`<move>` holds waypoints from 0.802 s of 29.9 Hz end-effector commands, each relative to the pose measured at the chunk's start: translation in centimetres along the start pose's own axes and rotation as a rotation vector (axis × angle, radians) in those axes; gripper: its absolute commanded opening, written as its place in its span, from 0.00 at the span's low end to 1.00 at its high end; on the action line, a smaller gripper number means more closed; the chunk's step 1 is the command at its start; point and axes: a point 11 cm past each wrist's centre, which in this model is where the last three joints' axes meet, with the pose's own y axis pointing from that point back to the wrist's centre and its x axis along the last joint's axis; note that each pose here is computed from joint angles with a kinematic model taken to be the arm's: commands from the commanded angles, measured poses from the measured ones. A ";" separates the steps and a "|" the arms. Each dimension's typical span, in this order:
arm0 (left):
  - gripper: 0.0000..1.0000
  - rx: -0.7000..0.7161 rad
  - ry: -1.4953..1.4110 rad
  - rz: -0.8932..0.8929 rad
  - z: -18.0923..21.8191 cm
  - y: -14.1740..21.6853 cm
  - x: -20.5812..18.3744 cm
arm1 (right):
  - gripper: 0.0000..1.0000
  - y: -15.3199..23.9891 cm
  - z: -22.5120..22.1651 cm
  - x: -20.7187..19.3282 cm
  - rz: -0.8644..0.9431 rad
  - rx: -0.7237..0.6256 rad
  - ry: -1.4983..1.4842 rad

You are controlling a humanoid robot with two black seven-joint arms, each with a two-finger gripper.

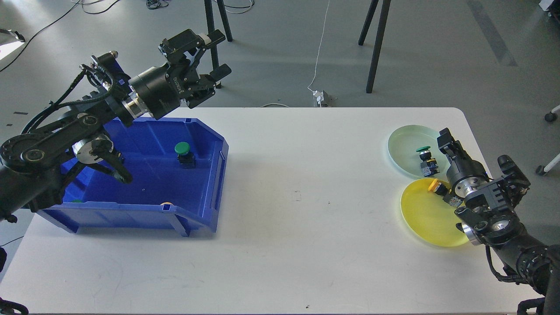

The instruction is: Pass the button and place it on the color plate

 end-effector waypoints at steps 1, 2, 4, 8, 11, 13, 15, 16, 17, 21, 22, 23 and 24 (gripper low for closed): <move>0.87 -0.001 0.001 0.001 0.0 0.0 0.0 | 0.65 -0.4 -0.9 0.1 0.008 0.014 -0.013; 0.87 -0.001 0.001 0.001 0.0 0.0 0.0 | 0.66 -0.6 -1.2 0.2 0.015 0.018 -0.024; 0.87 -0.009 0.021 0.012 0.0 0.1 0.1 | 0.67 -1.5 -2.8 1.2 0.046 0.040 -0.060; 0.89 -0.007 0.049 0.072 -0.5 0.9 1.6 | 0.88 -4.2 -7.7 5.0 0.165 0.083 -0.342; 0.89 0.020 0.018 0.190 -0.7 2.8 5.2 | 0.94 -5.4 -14.1 6.5 0.095 0.217 -0.642; 0.89 -0.002 0.013 0.262 0.1 3.9 7.2 | 0.97 -5.1 -17.2 9.5 0.044 0.326 -0.819; 0.89 -0.031 0.011 0.324 1.1 4.9 8.9 | 0.98 -4.1 -20.9 11.5 -0.036 0.449 -0.989; 0.89 -0.045 0.009 0.361 1.5 5.6 9.9 | 0.98 -3.3 -22.5 12.3 -0.084 0.510 -1.065; 0.89 -0.060 0.011 0.406 1.9 6.5 11.0 | 0.98 -2.6 -23.9 12.6 -0.135 0.559 -1.125; 0.91 -0.101 0.036 0.573 2.5 10.5 14.5 | 0.98 -0.9 -26.2 11.8 -0.359 0.684 -1.257; 0.91 -0.105 0.046 0.605 2.4 11.2 15.0 | 0.98 -0.5 -26.5 11.7 -0.424 0.718 -1.300; 0.91 -0.115 0.059 0.639 2.4 12.0 15.6 | 0.99 0.0 -26.9 11.4 -0.509 0.757 -1.352; 0.92 -0.121 0.073 0.667 2.1 12.6 15.9 | 0.99 0.5 -27.2 11.2 -0.580 0.793 -1.388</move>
